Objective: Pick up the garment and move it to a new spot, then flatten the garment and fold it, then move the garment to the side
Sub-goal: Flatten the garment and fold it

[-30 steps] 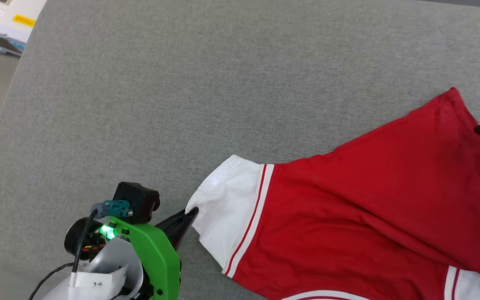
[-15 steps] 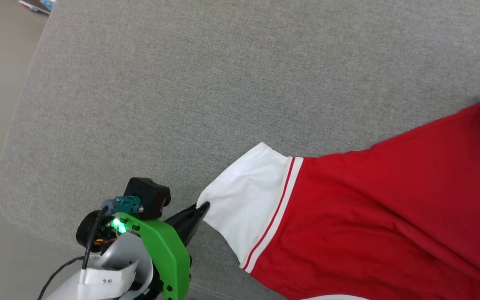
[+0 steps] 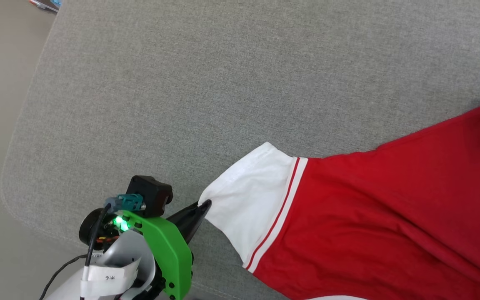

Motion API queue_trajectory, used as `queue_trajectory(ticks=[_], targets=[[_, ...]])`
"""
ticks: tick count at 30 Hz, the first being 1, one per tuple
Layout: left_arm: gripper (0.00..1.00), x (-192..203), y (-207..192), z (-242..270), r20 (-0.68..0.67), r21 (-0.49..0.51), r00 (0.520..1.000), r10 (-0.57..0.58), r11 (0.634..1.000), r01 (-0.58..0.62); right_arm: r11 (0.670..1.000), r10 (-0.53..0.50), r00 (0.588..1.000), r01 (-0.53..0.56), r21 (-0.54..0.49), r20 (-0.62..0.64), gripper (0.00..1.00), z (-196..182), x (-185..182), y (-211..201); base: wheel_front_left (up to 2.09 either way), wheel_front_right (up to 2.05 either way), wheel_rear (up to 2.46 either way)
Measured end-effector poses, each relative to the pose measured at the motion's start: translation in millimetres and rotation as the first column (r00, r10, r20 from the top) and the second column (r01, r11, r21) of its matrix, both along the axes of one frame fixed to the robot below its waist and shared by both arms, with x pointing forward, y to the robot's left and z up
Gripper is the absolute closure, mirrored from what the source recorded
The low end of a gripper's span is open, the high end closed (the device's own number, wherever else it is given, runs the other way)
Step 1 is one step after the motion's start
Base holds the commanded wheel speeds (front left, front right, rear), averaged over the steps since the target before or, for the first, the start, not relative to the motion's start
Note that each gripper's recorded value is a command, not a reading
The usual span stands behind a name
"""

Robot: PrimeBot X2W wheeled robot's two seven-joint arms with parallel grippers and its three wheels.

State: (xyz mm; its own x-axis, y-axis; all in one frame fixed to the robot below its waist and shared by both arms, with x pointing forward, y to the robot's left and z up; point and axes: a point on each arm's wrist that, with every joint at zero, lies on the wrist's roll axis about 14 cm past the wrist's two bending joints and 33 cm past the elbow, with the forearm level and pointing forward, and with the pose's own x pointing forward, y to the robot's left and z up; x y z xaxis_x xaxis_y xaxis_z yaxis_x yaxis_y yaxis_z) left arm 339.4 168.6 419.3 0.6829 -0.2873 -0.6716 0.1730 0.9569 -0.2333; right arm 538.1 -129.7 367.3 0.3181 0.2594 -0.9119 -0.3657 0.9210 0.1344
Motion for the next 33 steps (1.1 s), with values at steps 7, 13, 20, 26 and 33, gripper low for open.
queue_trajectory(ticks=[7,13,20,26,33], targets=[[1.00,1.5,1.3,9.4,0.037,0.002,0.999,0.002,1.000,-0.002,0.999,-0.024,0.998,0.022,0.038,0.062,1.00,14.1,2.8,0.6,0.00,0.00,0.00],[1.00,4.1,3.4,27.0,0.104,0.007,0.995,0.004,1.000,-0.005,0.996,-0.054,0.994,0.046,0.082,0.097,1.00,27.0,-6.9,-0.6,0.00,0.00,0.00],[1.00,5.1,-0.3,53.9,0.192,0.007,0.981,-0.015,1.000,0.014,0.988,-0.105,0.976,0.081,0.132,0.189,1.00,60.0,-12.5,-11.3,0.00,0.00,0.00],[1.00,7.8,-0.1,78.7,0.274,0.015,0.962,-0.021,1.000,0.018,0.978,-0.151,0.950,0.103,0.179,0.275,1.00,92.9,-19.1,-22.5,0.00,0.00,0.00],[1.00,15.0,-0.6,129.2,0.445,0.008,0.895,-0.013,1.000,0.011,0.966,-0.203,0.868,0.102,0.239,0.452,1.00,159.0,-32.6,-41.1,0.00,0.00,0.00]])
